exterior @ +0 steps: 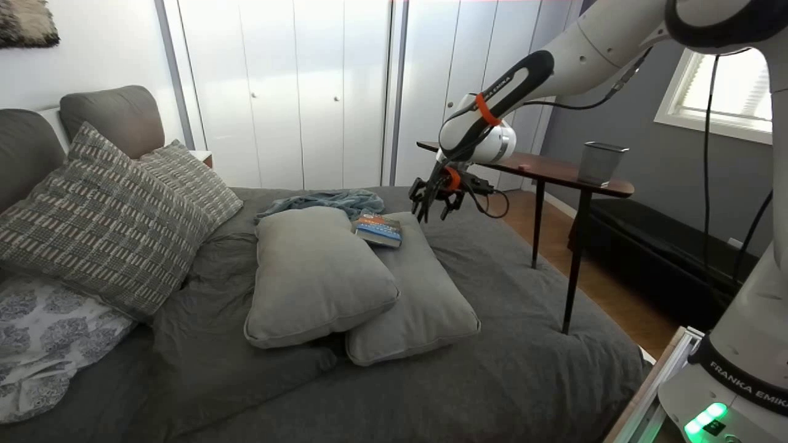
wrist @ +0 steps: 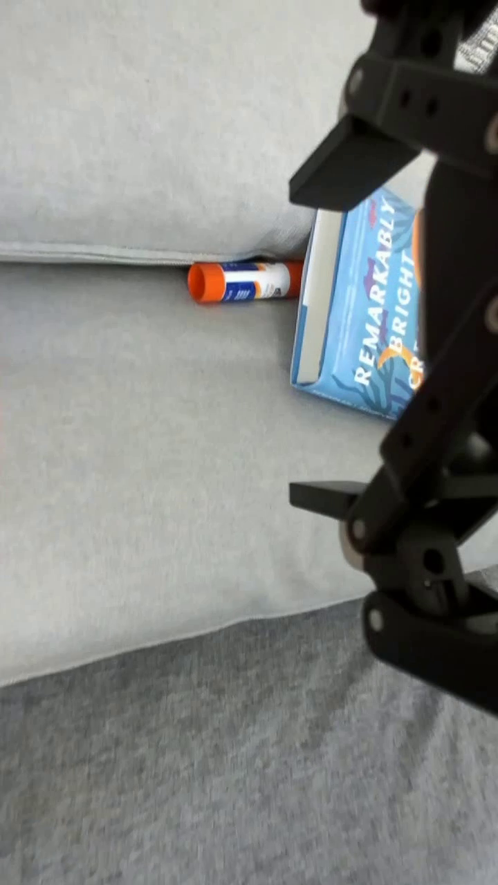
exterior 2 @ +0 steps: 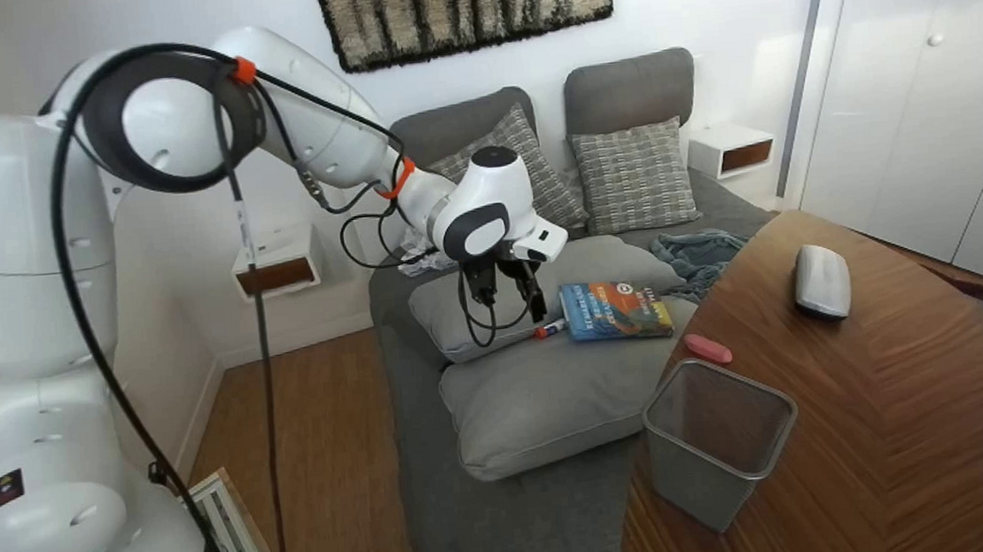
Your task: Pick up the glue stick from the gray pillow and put it on the bed
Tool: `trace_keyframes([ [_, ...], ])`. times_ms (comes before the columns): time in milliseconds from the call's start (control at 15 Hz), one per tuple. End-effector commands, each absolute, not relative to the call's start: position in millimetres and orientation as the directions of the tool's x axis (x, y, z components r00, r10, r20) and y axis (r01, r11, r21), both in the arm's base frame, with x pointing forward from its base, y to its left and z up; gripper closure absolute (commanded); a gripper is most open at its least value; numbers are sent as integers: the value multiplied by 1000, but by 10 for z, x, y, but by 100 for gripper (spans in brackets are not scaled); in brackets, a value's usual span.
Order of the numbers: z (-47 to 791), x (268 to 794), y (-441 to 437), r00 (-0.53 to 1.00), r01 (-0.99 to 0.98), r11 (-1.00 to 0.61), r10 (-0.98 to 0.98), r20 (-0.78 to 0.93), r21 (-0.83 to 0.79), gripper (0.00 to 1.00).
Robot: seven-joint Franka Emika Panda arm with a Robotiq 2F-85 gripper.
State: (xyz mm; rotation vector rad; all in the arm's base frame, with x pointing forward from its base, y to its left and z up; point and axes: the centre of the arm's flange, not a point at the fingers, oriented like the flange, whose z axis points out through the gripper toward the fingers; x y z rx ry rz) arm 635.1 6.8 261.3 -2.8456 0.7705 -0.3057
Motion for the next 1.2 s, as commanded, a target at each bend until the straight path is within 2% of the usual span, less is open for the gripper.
trace_keyframes([
  [0,2281,6985,211,833,-510,-819,-546,83,-264,0],
  [67,2422,6577,164,844,-484,-841,-521,124,-240,0],
  [533,2244,6809,189,843,-491,-835,-527,105,-249,0],
  [1133,1419,7324,306,797,-506,-797,-578,174,-331,0],
])
